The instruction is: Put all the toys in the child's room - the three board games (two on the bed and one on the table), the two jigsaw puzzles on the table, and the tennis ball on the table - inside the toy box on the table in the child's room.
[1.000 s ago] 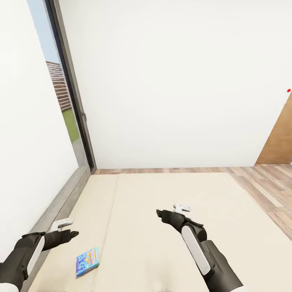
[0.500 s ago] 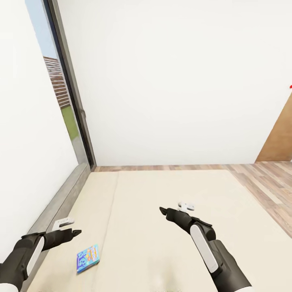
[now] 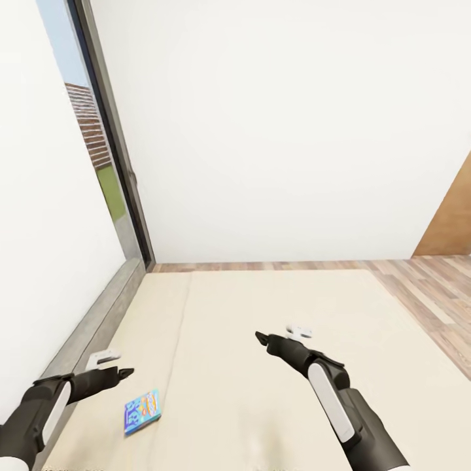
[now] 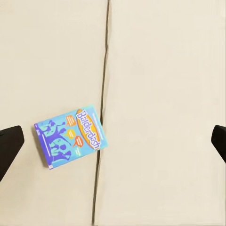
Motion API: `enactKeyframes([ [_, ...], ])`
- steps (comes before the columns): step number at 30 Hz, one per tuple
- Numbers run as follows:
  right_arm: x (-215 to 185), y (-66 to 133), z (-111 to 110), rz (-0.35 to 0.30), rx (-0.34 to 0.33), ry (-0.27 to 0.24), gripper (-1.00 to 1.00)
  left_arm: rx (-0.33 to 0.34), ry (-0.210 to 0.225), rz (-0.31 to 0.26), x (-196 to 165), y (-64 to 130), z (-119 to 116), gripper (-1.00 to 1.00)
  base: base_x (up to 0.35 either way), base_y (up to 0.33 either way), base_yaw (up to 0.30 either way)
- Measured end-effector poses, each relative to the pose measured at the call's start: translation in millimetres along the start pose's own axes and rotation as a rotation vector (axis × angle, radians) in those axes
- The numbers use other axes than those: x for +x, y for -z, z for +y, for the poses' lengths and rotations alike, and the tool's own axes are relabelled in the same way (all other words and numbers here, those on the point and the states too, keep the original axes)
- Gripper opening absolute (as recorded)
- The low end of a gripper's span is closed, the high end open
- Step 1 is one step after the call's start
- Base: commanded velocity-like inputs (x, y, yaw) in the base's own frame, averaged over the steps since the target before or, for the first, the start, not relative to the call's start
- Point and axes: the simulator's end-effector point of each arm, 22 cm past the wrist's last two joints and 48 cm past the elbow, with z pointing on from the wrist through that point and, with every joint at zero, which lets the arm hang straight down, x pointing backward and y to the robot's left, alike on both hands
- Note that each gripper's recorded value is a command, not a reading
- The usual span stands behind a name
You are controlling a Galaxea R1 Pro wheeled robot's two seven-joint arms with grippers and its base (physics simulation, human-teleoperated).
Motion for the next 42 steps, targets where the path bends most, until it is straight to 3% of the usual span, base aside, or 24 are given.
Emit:
enactKeyframes([
  [3, -4.7, 1.5, 14.2, -0.012, -0.064, -0.003, 1.00, 0.031, -0.001, 0.004, 1.5, -1.0, -5.8, 1.00, 0.000, 0.000, 0.000],
  [7, -17.3, 8.0, 36.7, -0.040, -0.197, -0.013, 1.00, 0.075, -0.001, 0.007, 3.0, -1.6, -13.5, 1.00, 0.000, 0.000, 0.000],
  [9, -19.3, 9.3, 38.2, -0.044, -0.221, -0.019, 1.00, 0.081, -0.001, 0.009, 3.9, -2.4, -14.3, 1.00, 0.000, 0.000, 0.000],
  [22, -14.8, 5.3, 31.6, -0.036, -0.236, -0.040, 1.00, 0.076, 0.044, -0.017, -1.9, -0.7, -1.8, 1.00, 0.000, 0.000, 0.000],
  [42, -2.6, -3.7, 22.5, -0.012, -0.223, -0.055, 1.00, 0.077, 0.040, -0.059, -31.5, 1.9, 6.7, 1.00, 0.000, 0.000, 0.000],
])
